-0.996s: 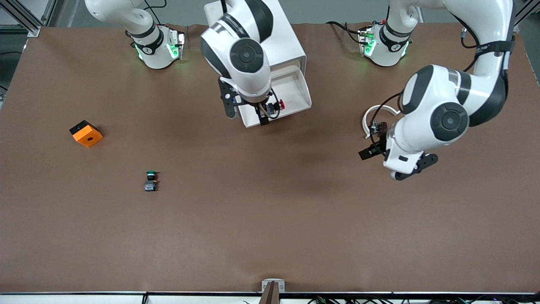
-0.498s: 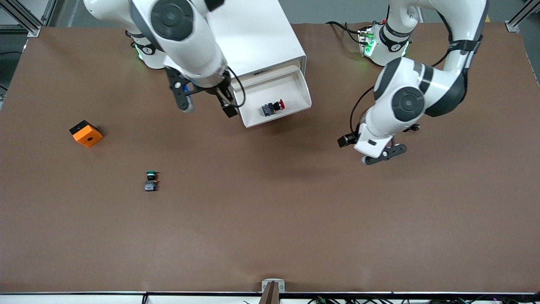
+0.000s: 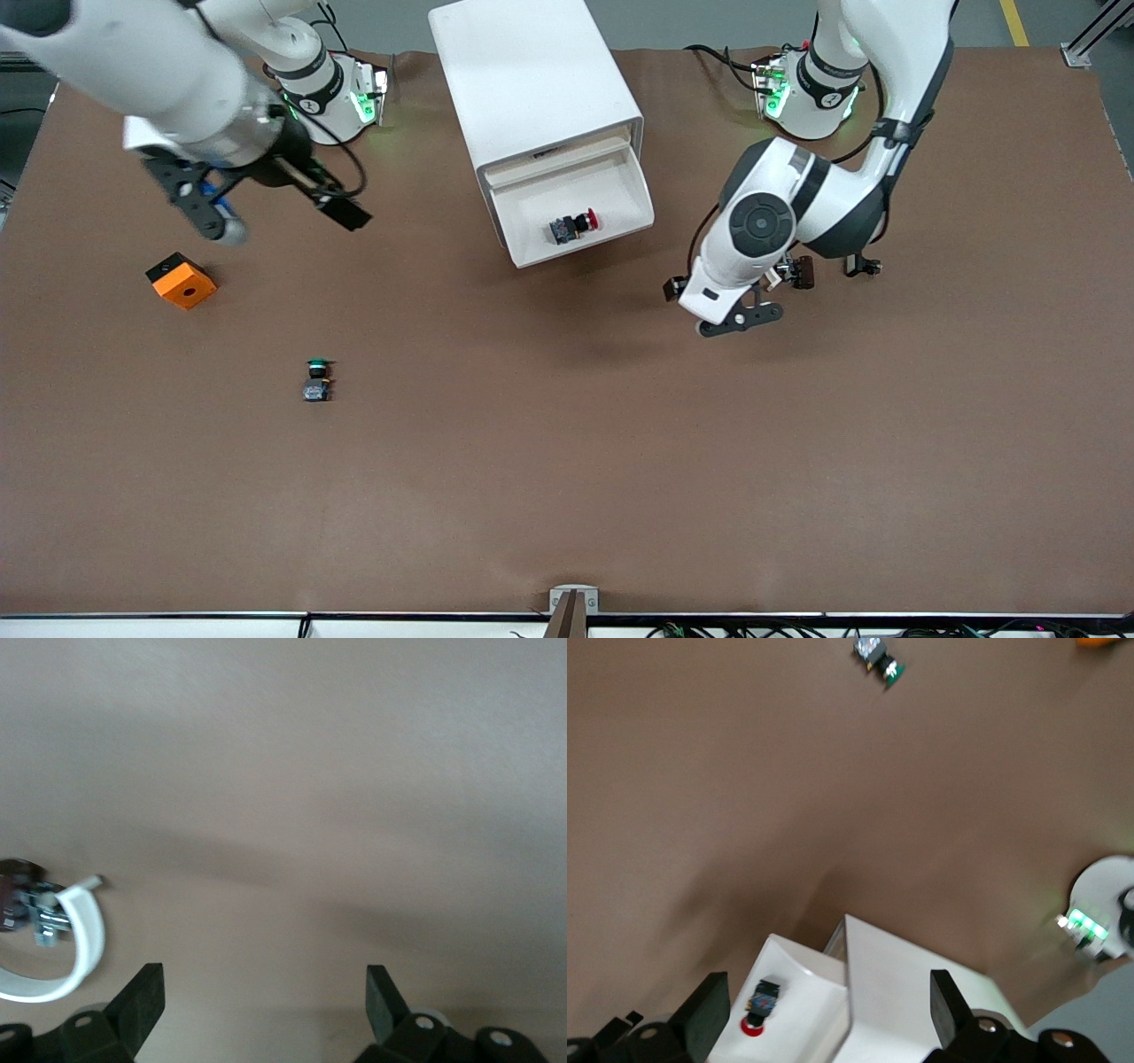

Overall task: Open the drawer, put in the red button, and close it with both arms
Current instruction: 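Withdraw the right gripper while the left gripper moves to the drawer front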

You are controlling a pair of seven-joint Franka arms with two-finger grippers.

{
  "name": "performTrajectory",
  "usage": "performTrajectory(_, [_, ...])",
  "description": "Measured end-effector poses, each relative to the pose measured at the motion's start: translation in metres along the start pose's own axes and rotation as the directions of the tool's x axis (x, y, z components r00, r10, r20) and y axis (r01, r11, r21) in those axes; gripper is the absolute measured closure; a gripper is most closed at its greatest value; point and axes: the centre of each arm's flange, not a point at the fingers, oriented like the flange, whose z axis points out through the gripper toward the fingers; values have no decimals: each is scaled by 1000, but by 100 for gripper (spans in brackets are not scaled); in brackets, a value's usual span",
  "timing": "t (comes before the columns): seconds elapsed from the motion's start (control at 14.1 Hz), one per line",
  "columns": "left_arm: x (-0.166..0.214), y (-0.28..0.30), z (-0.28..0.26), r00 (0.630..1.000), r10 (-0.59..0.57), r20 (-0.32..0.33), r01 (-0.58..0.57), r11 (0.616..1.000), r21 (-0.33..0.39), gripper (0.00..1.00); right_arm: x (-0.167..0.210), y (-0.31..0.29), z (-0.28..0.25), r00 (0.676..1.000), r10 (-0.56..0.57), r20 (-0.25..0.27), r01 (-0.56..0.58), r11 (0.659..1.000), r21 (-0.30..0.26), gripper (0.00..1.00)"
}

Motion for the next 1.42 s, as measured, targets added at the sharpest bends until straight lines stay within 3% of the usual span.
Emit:
performTrajectory(0.21, [-32,26,7,1000,11,19,-11,1000,-16,0,35,32,-8,971,-230,-57,228,972,-51,0])
performTrajectory(0.36, [-45,37,9,999,3,34,-1,999,-46,0,56,54,-13,936,-347,-63,343,937,-61,0])
performTrajectory(0.5, [-56,47,11,999,-10,36,12,998,-62,0,84,77,-20,891,-449,-74,445,893,-59,0])
performTrajectory(0.71, [-77,67,26,999,-18,46,21,998,-66,0,116,109,-17,802,-576,-155,573,817,-68,0])
performTrajectory(1.07, [-116,92,40,998,-27,62,30,998,-48,0,112,151,2,724,-641,-253,645,760,-81,0])
performTrajectory(1.42, [-159,109,45,996,3,87,1,999,-44,0,104,162,-37,692,-639,-336,653,752,-84,0])
